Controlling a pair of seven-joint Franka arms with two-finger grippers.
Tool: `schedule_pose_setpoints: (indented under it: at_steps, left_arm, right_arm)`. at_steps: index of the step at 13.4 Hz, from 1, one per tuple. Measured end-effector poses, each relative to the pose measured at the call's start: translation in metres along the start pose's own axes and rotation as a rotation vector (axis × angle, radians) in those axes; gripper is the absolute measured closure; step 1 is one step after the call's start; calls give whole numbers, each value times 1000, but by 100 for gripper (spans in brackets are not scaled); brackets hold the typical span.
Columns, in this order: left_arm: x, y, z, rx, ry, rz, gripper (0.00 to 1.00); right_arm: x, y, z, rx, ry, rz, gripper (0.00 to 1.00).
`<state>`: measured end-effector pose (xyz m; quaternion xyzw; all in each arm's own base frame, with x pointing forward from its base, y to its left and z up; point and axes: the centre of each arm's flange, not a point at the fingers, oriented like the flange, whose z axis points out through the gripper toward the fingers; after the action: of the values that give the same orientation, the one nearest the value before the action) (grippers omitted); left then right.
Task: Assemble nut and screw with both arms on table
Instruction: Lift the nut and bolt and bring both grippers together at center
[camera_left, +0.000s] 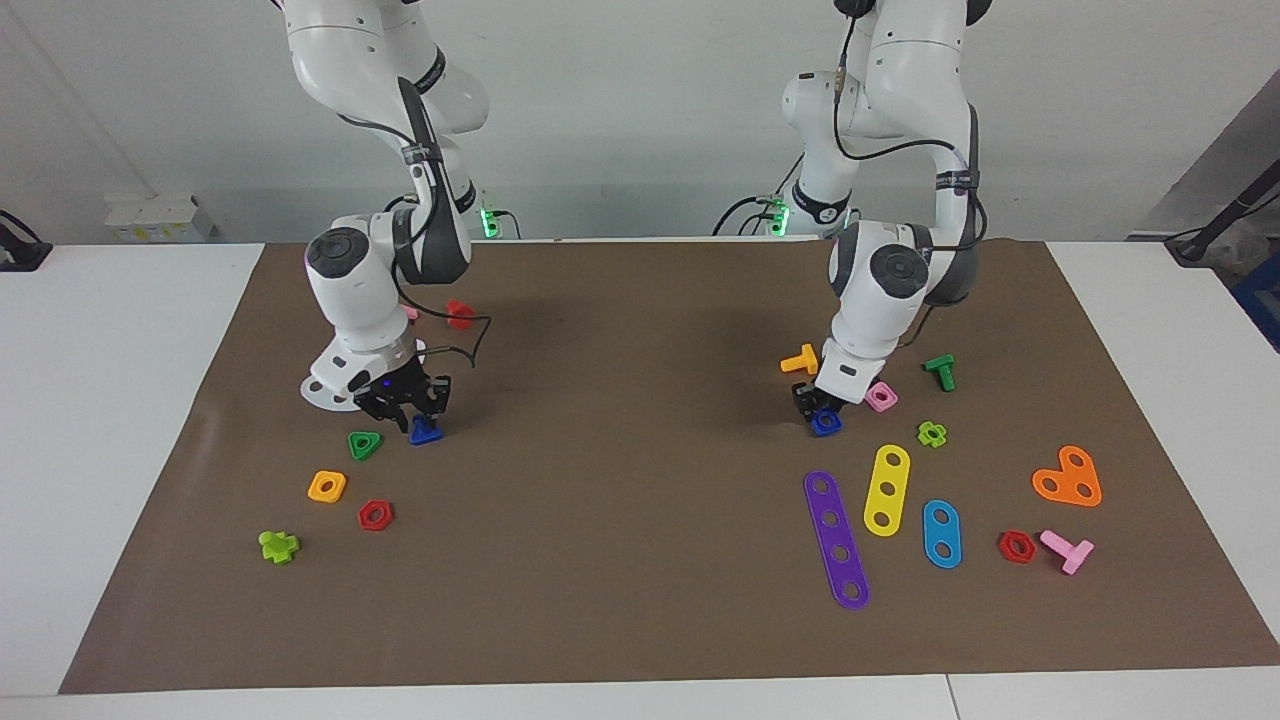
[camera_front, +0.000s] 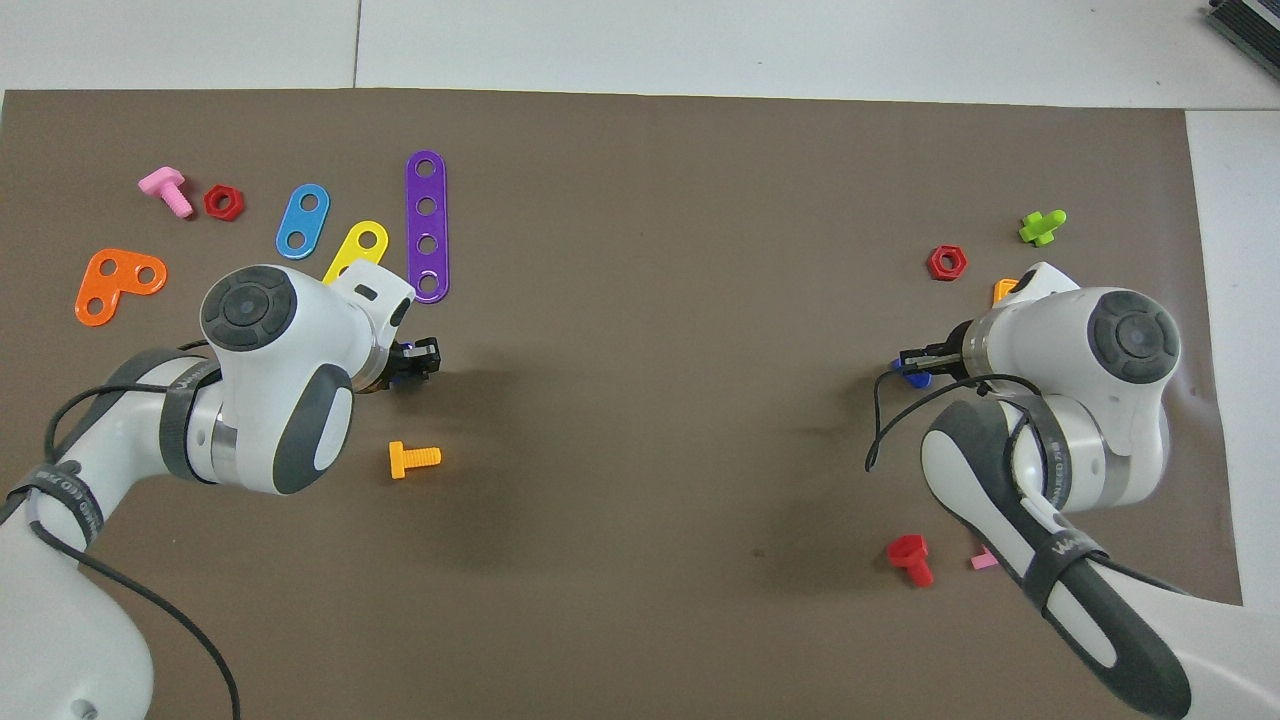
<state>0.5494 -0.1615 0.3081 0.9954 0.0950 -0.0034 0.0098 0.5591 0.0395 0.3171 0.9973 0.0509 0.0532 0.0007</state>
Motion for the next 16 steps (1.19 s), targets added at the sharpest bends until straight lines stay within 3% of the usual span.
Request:
schedule_pose_setpoints:
  at_steps: [2,3,9,16]
  left_arm:
    - [1,1,-2,-2,3,0,54]
    - [1,1,-2,-2,5,2,54]
    - [-4,21,-9,-8,15,37,54]
    - [-23,65,-18,-20,33,92,54]
  right_arm:
    - [0,0,0,0,0,0,77]
    - [0,0,0,0,0,0,81]
    - [13,-32,-20,6,13,-10,81]
    - [7,-172,-42,43,22,179,81]
